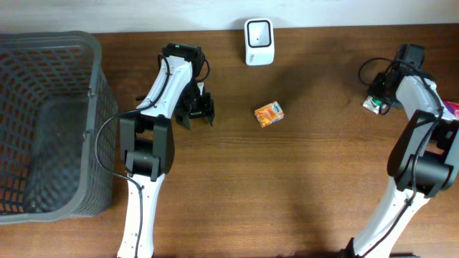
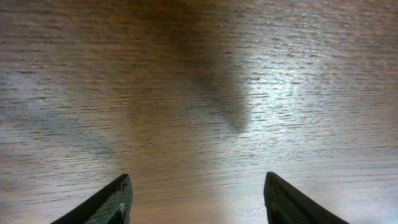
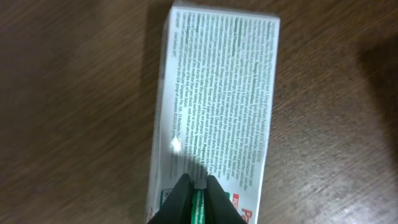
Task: Scan the item barcode
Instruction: 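Carry the Panadol box rightward and place it at the right table edge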
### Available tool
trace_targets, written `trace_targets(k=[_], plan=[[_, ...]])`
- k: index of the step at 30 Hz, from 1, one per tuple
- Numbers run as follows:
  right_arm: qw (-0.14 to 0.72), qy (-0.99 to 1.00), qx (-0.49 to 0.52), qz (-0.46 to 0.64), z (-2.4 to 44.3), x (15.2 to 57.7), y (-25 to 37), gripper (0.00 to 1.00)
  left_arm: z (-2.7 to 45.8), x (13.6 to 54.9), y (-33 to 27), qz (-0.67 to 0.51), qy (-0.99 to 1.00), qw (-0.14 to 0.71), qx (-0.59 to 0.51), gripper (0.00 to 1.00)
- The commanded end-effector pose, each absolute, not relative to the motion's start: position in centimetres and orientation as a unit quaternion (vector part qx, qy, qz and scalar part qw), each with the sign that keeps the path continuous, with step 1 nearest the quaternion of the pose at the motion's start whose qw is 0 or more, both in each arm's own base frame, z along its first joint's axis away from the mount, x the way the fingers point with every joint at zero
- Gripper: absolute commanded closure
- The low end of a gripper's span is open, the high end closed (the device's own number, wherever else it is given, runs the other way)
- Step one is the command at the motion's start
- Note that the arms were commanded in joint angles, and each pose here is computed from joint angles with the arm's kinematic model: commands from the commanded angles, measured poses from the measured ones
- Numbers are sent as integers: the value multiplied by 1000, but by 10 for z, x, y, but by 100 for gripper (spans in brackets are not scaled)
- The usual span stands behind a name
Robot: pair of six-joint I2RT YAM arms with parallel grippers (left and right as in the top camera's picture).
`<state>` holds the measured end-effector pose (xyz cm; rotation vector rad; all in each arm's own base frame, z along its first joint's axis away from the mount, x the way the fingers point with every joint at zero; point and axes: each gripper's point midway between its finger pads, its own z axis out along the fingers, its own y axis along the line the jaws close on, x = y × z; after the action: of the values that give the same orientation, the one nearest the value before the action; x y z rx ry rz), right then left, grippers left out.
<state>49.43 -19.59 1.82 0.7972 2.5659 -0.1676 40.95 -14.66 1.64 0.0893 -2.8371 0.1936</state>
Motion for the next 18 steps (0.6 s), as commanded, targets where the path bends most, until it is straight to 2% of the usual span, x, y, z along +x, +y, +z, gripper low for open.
trace_targets(k=[1,3,5,6,8,11,13,15,18], plan=[[214,931,289,-65,9,491,-200,96,12,409,-146,70,-985,153,38,33],[230,925,292,-80,27,492,-206,96,11,410,-146,70,-985,151,37,32],[273,913,291,-83,70,502,-209,96,12,410,-146,70,-985,151,37,32],[315,911,264,-33,96,520,-189,95,11,412,-146,72,-986,147,37,33],[348,916,196,48,107,543,-151,84,10,415,-148,75,-986,142,36,33],[332,924,180,51,76,554,-130,76,11,412,-147,73,-986,148,37,35],[305,933,188,30,47,550,-131,67,12,410,-146,72,-985,151,37,35],[279,937,210,31,18,545,-133,67,11,411,-147,72,-985,150,37,35],[253,928,268,-54,0,526,-172,68,12,409,-146,71,-985,154,38,35]])
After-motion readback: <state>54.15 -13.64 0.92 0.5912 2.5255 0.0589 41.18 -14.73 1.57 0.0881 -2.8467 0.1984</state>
